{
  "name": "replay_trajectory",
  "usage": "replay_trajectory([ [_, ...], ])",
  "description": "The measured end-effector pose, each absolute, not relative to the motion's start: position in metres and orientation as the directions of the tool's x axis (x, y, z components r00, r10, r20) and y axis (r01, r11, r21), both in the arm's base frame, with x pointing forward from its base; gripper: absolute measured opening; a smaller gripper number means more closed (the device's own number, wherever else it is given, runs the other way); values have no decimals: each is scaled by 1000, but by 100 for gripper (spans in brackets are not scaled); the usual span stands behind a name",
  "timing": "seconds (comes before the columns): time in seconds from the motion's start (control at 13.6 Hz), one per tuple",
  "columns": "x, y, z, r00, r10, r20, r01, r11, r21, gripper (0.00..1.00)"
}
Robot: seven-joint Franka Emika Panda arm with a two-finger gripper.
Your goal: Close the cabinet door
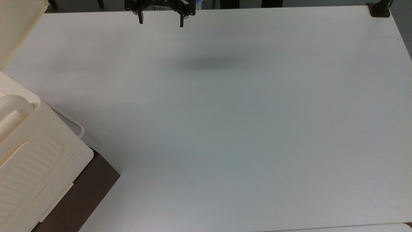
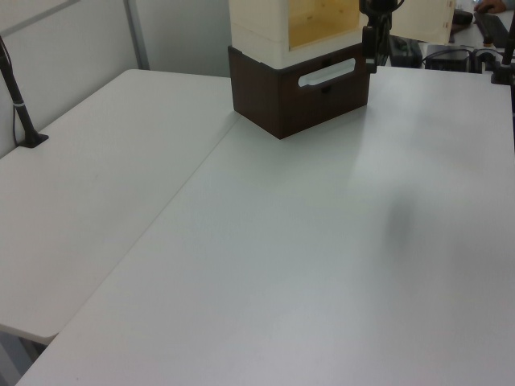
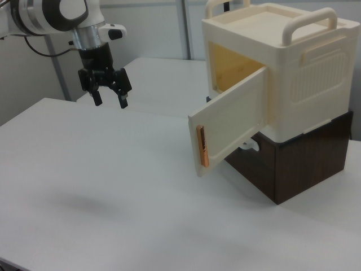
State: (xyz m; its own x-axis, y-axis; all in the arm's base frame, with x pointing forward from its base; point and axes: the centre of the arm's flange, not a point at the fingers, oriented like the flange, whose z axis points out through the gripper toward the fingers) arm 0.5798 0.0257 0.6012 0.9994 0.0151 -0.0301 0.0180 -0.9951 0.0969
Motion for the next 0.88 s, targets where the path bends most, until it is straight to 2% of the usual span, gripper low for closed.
replay_trajectory([
  [0.15, 580, 26, 601, 999, 16, -30, 19, -995, 97, 99],
  [0.22, 580, 26, 601, 999, 16, -30, 19, -995, 97, 84],
  [0.37, 580, 26, 601, 999, 33, -32, 36, -995, 96, 77],
  [0.44, 580, 26, 601, 998, 45, -33, 48, -994, 96, 70],
  [0.59, 580, 25, 601, 998, 55, -34, 58, -994, 96, 46],
  [0.66, 580, 25, 601, 998, 56, -34, 59, -994, 96, 29],
  [0.88, 580, 25, 601, 998, 56, -34, 59, -994, 95, 1],
])
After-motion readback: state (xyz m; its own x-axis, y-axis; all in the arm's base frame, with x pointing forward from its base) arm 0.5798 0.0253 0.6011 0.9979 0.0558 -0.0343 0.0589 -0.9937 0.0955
